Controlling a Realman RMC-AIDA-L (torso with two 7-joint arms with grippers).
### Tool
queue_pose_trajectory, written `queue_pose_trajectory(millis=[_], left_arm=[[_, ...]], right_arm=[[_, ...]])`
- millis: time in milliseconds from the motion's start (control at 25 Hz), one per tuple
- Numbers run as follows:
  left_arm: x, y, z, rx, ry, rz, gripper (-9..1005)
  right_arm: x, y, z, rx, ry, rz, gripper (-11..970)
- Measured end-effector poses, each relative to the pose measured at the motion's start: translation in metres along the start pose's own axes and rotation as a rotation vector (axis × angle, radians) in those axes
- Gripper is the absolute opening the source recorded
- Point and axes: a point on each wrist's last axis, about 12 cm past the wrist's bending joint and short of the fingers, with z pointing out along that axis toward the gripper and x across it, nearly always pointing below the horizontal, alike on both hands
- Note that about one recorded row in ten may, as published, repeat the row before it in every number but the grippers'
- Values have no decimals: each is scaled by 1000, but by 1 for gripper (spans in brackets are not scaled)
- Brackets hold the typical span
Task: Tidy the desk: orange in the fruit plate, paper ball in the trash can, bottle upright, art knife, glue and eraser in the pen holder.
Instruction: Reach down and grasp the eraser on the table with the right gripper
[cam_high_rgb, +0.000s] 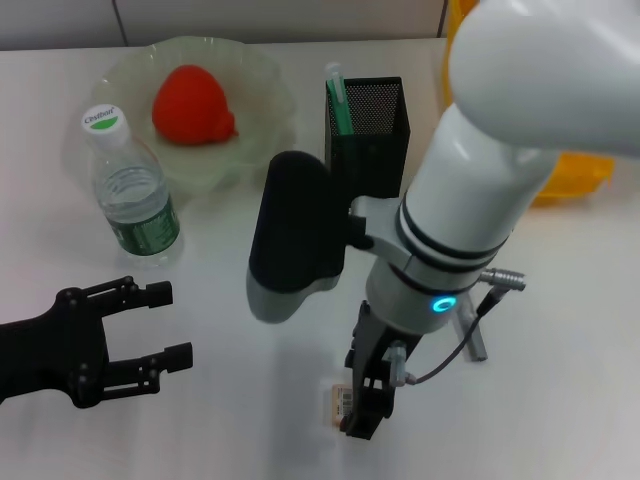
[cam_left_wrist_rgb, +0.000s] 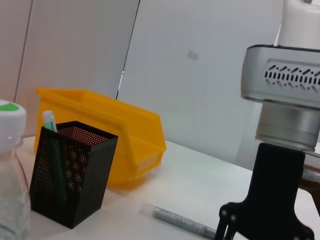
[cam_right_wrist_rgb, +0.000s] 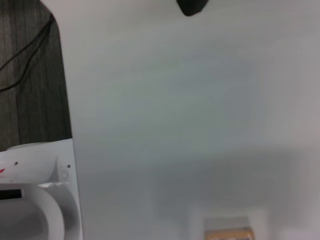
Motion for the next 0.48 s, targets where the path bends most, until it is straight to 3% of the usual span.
queue_pose_trajectory(millis=[480], left_arm=[[0, 1, -4, -2, 8, -2, 801]], right_arm=[[-1, 0, 12, 25, -30, -4, 689]])
